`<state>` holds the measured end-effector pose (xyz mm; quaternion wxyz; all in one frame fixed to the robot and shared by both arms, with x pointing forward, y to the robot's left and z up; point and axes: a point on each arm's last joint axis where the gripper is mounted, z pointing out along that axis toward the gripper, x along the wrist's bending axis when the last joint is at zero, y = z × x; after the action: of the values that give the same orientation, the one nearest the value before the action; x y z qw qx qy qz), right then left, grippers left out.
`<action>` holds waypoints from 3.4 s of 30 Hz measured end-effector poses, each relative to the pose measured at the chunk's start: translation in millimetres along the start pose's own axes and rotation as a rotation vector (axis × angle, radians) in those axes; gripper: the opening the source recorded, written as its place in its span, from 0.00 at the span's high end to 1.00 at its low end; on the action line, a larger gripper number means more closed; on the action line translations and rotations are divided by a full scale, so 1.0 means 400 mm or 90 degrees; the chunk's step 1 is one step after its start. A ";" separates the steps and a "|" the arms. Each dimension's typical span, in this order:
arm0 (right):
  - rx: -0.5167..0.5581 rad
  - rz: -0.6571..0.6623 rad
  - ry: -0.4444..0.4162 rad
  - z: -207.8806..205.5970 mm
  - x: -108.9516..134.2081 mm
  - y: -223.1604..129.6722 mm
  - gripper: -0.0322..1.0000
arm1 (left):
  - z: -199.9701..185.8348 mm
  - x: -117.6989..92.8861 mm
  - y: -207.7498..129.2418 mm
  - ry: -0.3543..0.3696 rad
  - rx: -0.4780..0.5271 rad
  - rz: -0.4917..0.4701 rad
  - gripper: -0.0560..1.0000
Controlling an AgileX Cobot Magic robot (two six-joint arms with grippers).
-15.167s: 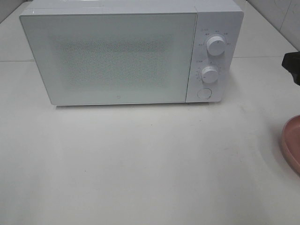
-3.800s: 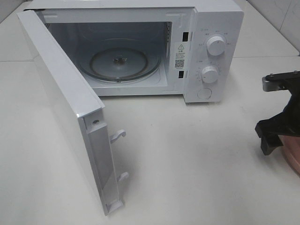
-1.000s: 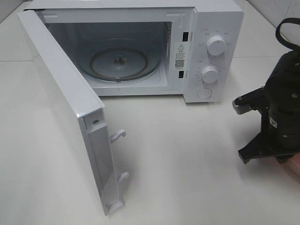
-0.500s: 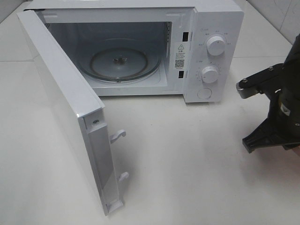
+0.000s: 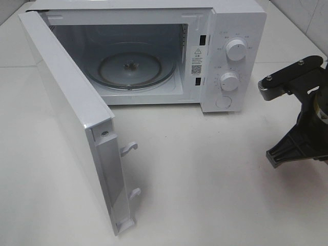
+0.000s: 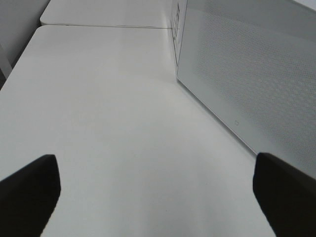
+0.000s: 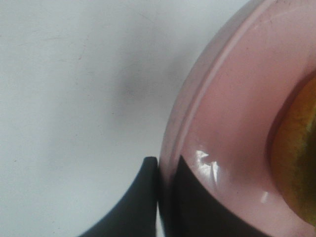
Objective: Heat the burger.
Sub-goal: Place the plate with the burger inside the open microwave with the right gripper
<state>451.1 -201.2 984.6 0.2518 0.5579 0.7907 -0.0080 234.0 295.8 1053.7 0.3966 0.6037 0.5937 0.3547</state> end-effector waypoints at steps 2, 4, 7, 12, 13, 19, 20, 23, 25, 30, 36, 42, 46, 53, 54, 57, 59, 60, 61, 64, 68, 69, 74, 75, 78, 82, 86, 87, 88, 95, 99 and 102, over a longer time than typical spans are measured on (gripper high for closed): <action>-0.001 -0.034 0.010 -0.015 0.026 -0.007 0.95 | 0.000 0.000 0.000 0.000 0.000 0.000 0.02; -0.002 -0.043 0.013 -0.018 0.033 -0.008 0.95 | 0.000 0.000 0.000 0.000 0.000 0.000 0.02; -0.010 -0.079 0.027 -0.034 0.067 -0.016 0.95 | 0.000 0.000 0.000 0.000 0.000 0.000 0.02; -0.015 -0.116 0.030 -0.048 0.091 -0.025 0.95 | 0.000 0.000 0.000 0.000 0.000 0.000 0.02; -0.015 -0.137 0.029 -0.055 0.101 -0.030 0.95 | 0.000 0.000 0.000 0.000 0.000 0.000 0.02; -0.019 -0.179 0.028 -0.068 0.122 -0.040 0.95 | 0.000 0.000 0.000 0.000 0.000 0.000 0.02; -0.024 -0.192 0.030 -0.072 0.130 -0.042 0.95 | 0.000 0.000 0.000 0.000 0.000 0.000 0.02; -0.032 -0.224 0.033 -0.079 0.142 -0.046 0.95 | 0.000 0.000 0.000 0.000 0.000 0.000 0.02; -0.034 -0.235 0.034 -0.081 0.145 -0.047 0.95 | 0.000 0.000 0.000 0.000 0.000 0.000 0.02; -0.047 -0.316 0.036 -0.091 0.162 -0.054 0.94 | 0.000 0.000 0.000 0.000 0.000 0.000 0.02; -0.058 -0.401 0.033 -0.095 0.168 -0.055 0.94 | 0.000 0.000 0.000 0.000 0.000 0.000 0.02; -0.074 -0.445 0.012 -0.095 0.163 -0.048 0.94 | 0.000 0.000 0.000 0.000 0.000 0.000 0.02; -0.091 -0.478 0.011 -0.096 0.165 -0.043 0.94 | 0.000 0.000 0.000 0.000 0.000 0.000 0.02; -0.162 -0.601 0.031 -0.099 0.185 -0.028 0.93 | 0.000 0.000 0.000 0.000 0.000 0.000 0.02; -0.162 -0.601 0.031 -0.099 0.185 -0.028 0.93 | 0.000 0.000 0.000 0.000 0.000 0.000 0.02; -0.191 -0.642 0.034 -0.102 0.192 -0.021 0.92 | 0.000 0.000 0.000 0.000 0.000 0.000 0.02; -0.217 -0.678 0.035 -0.103 0.198 -0.016 0.92 | 0.000 0.000 0.000 0.000 0.000 0.000 0.02; -0.217 -0.678 0.035 -0.103 0.198 -0.016 0.92 | 0.000 0.000 0.000 0.000 0.000 0.000 0.02; -0.233 -0.698 0.036 -0.105 0.201 -0.013 0.92 | 0.000 0.000 0.000 0.000 0.000 0.000 0.02; -0.256 -0.728 0.035 -0.108 0.206 -0.009 0.92 | 0.000 0.000 0.000 0.000 0.000 0.000 0.02; -0.294 -0.776 0.028 -0.109 0.214 -0.003 0.91 | 0.000 0.000 0.000 0.000 0.000 0.000 0.02; -0.294 -0.776 0.028 -0.109 0.214 -0.003 0.91 | 0.000 0.000 0.000 0.000 0.000 0.000 0.02; -0.341 -0.822 0.030 -0.115 0.225 0.004 0.91 | 0.000 0.000 0.000 0.000 0.000 0.000 0.02; -0.352 -0.832 0.031 -0.117 0.228 0.006 0.90 | 0.000 0.000 0.000 0.000 0.000 0.000 0.02; -0.376 -0.863 0.027 -0.119 0.231 0.011 0.90 | 0.000 0.000 0.000 0.000 0.000 0.000 0.02; -0.391 -0.884 0.022 -0.113 0.222 0.021 0.90 | 0.000 0.000 0.000 0.000 0.000 0.000 0.02; -0.402 -0.903 0.020 -0.098 0.200 0.038 0.89 | 0.000 0.000 0.000 0.000 0.000 0.000 0.02; -0.408 -0.910 0.021 -0.092 0.190 0.045 0.89 | 0.000 0.000 0.000 0.000 0.000 0.000 0.02; -0.408 -0.910 0.021 -0.092 0.190 0.045 0.89 | 0.000 0.000 0.000 0.000 0.000 0.000 0.02; -0.423 -0.973 0.003 -0.072 0.157 0.063 0.89 | 0.000 0.000 0.000 0.000 0.000 0.000 0.02; -0.421 -0.984 0.006 -0.064 0.144 0.067 0.89 | 0.000 0.000 0.000 0.000 0.000 0.000 0.02; -0.436 -1.002 0.015 -0.062 0.142 0.069 0.88 | 0.000 0.000 0.000 0.000 0.000 0.000 0.02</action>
<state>451.5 -133.5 990.3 0.3193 -0.2597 0.9091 0.0647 234.0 295.8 1053.7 0.3966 0.6037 0.5937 0.3547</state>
